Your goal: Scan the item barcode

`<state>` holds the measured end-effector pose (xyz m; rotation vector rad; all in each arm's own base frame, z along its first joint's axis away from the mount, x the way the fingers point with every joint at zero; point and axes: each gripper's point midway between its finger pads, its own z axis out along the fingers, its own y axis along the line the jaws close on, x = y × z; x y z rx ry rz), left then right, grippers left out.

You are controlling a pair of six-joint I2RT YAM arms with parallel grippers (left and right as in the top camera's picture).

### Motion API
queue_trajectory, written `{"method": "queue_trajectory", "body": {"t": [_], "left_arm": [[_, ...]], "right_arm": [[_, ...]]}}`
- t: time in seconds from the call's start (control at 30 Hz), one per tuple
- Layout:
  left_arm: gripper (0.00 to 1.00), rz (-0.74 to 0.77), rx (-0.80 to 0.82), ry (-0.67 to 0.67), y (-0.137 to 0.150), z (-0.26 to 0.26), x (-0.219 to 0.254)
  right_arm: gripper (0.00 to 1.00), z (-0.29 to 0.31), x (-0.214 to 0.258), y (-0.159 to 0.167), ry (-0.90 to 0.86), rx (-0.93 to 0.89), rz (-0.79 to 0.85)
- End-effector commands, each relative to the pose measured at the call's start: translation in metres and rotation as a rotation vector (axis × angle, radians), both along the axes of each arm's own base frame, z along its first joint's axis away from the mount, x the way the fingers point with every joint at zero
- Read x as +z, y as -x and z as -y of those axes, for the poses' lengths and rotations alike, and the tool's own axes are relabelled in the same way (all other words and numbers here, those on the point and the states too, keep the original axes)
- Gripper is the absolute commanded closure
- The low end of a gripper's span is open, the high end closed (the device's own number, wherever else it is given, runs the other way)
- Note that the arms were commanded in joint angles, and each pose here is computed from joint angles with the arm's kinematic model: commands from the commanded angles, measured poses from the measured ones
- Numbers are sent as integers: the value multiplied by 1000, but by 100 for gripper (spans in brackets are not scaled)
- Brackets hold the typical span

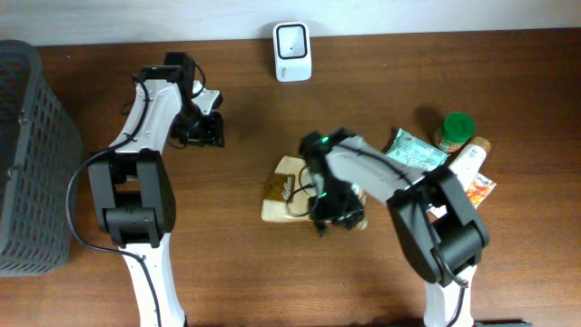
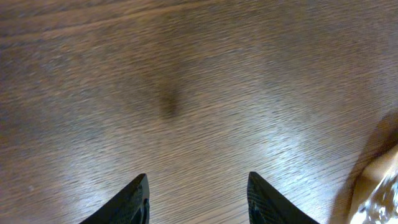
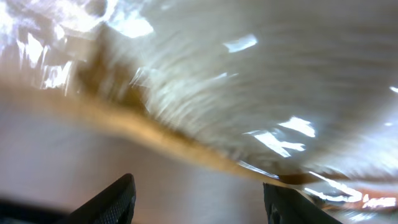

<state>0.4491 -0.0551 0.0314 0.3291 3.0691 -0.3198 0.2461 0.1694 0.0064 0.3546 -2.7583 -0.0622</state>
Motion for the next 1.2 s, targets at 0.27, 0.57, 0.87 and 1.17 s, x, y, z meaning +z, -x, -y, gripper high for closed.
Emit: {"method": "queue_trajectory", "body": {"t": [0.27, 0.57, 0.87, 1.17], "left_arm": [[53, 105, -159, 16, -8, 56, 17], [59, 89, -265, 20, 3, 104, -2], [62, 34, -327, 39, 18, 128, -25], [65, -38, -286, 28, 28, 106, -25]], "right_arm": [[38, 77, -14, -90, 27, -198, 253], [36, 60, -11, -114, -165, -281, 298], [33, 2, 8, -146, -478, -273, 386], [31, -58, 13, -165, -672, -276, 430]]}}
